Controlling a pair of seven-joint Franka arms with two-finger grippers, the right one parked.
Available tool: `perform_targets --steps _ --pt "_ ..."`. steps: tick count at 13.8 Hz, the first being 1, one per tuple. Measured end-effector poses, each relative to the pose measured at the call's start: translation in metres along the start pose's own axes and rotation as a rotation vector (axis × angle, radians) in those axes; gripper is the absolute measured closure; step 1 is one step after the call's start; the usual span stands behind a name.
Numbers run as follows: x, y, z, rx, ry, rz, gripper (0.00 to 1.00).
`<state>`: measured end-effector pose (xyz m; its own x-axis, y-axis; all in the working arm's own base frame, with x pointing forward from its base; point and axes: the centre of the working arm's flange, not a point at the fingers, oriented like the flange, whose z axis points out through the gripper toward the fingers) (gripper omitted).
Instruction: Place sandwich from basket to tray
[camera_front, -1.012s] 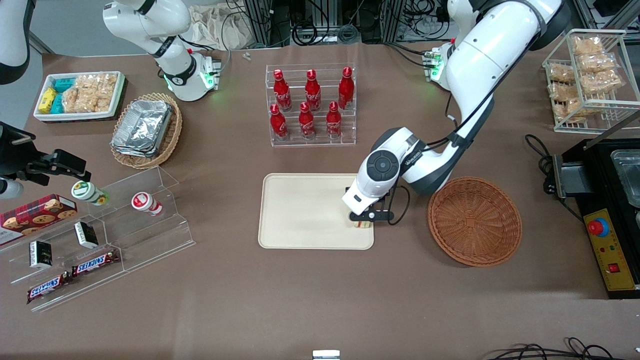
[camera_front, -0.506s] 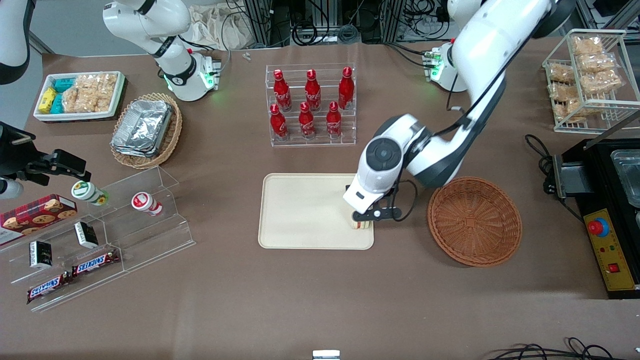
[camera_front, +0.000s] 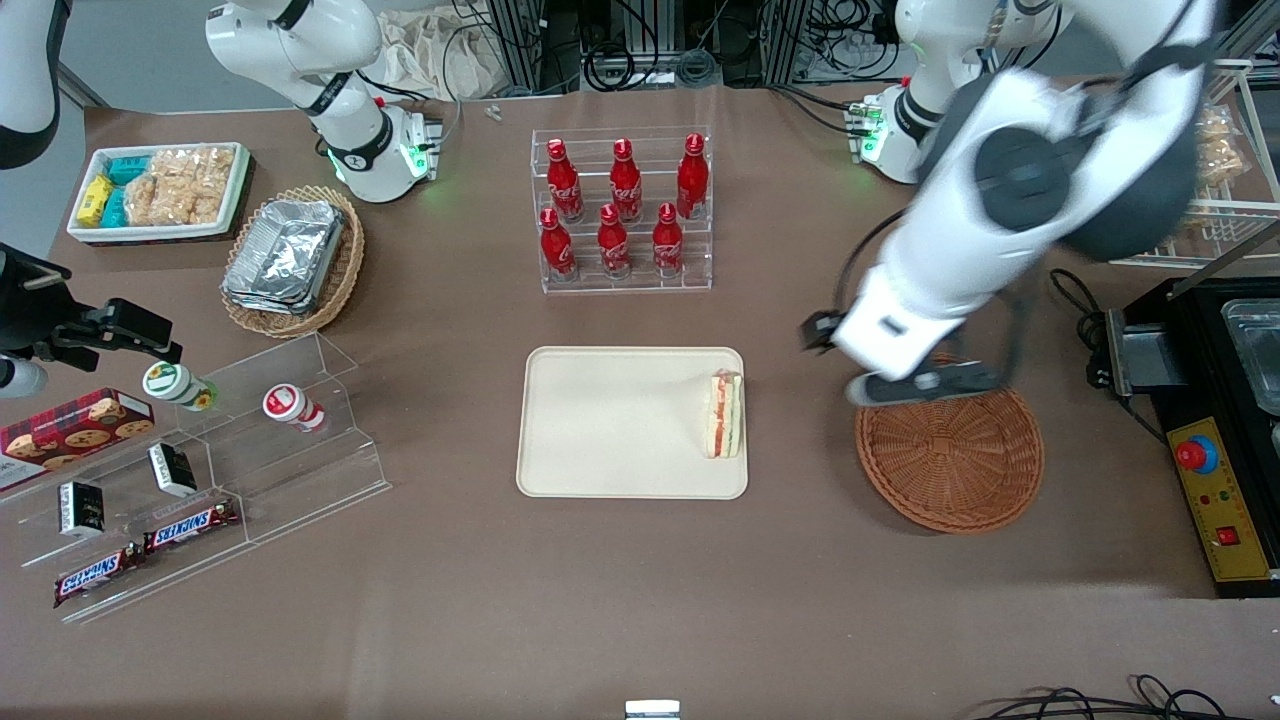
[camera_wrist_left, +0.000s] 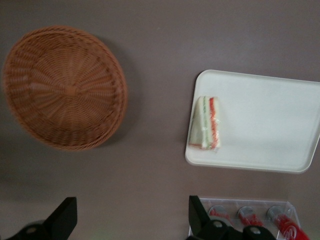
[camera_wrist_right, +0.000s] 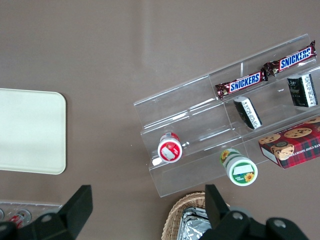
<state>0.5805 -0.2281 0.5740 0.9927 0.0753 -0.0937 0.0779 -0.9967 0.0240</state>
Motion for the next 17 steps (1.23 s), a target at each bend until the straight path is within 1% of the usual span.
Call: perform_targets --steps 3,5,7,8,11,12,14,17 --pt "-0.010 -0.064 -0.049 -0.022 -0.017 0.019 0.00" --pt "-0.020 -0.083 -0.062 -0.032 -0.043 0.052 0.00" --pt "-0.024 -0.086 -0.064 -0.031 -0.054 0.057 0.00" --pt "-0.025 -0.091 -0.065 -0.022 -0.060 0.044 0.00" --pt "-0.030 -0.122 -0.063 0.025 -0.066 -0.032 0.00" --pt "-0.033 -0.133 -0.063 0.033 -0.068 -0.053 0.00" --pt "-0.037 -0.150 -0.062 0.036 -0.073 -0.066 0.00" --pt "-0.040 -0.159 -0.057 0.067 -0.076 -0.069 0.00"
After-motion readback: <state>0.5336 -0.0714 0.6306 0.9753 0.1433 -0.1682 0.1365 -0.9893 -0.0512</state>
